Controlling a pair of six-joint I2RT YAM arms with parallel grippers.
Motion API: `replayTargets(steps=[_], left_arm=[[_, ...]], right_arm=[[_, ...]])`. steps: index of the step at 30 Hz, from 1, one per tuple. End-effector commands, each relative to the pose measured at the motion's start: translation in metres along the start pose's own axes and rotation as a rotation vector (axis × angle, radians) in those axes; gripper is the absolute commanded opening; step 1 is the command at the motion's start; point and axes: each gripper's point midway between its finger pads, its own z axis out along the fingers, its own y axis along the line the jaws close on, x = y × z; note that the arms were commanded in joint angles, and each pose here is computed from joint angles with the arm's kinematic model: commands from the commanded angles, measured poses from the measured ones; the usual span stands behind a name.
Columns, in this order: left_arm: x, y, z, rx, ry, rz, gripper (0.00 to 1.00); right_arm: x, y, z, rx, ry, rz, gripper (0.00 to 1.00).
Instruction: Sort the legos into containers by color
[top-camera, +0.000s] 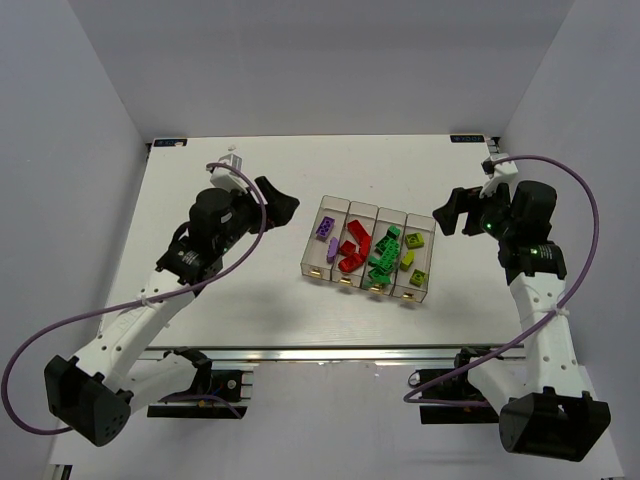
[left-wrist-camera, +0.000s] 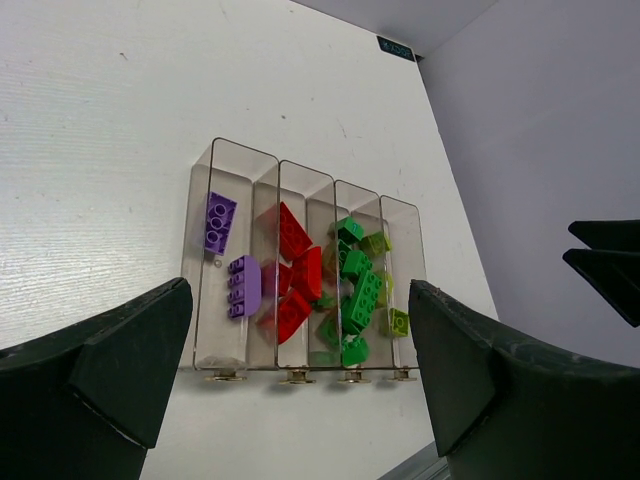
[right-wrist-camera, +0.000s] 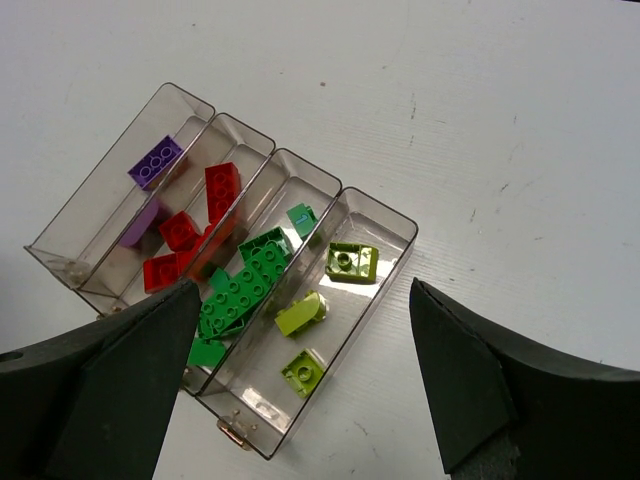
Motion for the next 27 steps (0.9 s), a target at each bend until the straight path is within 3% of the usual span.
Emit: replayTargets(steps=[1,27], left_arm=[[-0.007,-0.0032,-0.0089,0.013,-0.032,-0.017,0.98],[-0.0114,-0.0067,-0.0056,0.028,-0.044,0.002,0.98]], right_arm=[[-0.0104,0.0002,-0.0035,0.008,-0.046,-0.015,0.89],[-0.0071,-0.0047,0.0,0.026,-0.035,-0.013,0.9]])
